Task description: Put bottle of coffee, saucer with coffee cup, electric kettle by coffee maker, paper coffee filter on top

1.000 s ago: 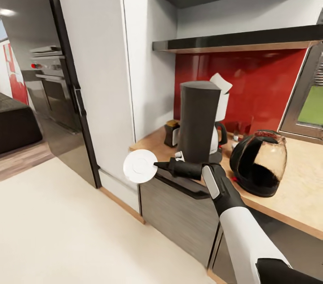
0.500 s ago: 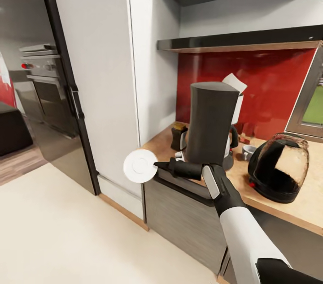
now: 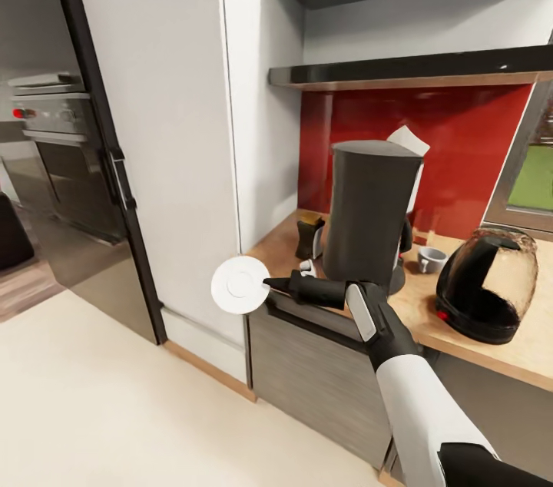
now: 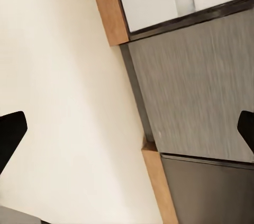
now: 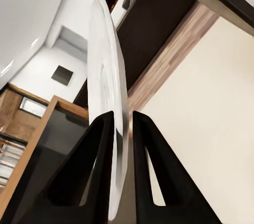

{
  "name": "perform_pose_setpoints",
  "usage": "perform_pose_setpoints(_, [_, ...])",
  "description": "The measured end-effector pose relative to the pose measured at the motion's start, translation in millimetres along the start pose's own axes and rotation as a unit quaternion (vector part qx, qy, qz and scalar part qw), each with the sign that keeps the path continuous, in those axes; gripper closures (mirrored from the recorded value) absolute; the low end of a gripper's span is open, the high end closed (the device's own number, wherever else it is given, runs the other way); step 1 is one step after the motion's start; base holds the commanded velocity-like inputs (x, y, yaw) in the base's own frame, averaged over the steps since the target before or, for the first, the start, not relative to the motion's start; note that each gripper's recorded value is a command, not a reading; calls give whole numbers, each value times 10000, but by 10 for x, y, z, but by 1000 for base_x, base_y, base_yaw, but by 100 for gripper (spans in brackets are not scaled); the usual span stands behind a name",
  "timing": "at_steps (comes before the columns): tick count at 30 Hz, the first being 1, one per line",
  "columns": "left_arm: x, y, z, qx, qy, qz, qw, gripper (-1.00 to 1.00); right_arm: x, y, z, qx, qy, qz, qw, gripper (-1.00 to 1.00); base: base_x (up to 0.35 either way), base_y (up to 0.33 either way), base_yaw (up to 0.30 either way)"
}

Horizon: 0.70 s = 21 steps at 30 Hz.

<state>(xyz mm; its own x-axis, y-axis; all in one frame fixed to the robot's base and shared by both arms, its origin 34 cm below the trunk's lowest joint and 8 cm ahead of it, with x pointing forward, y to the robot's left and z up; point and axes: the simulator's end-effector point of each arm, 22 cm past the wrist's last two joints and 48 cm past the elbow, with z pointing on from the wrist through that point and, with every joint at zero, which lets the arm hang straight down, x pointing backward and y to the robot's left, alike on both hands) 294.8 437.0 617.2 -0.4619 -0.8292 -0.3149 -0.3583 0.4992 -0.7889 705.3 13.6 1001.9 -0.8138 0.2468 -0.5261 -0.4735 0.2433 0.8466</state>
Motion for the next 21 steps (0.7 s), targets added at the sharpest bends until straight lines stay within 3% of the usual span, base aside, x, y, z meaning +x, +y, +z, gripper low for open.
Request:
perform_pose_setpoints(13, [2,1,2,-3,4,3,10000,-100,0,-2,0,1,1,2,10000,100,16,124,-247])
perform_pose_setpoints(21, [4,-1,5,-1,8,5,10000,-100,1,-2,1,0,2,3,10000,100,0,290,-55])
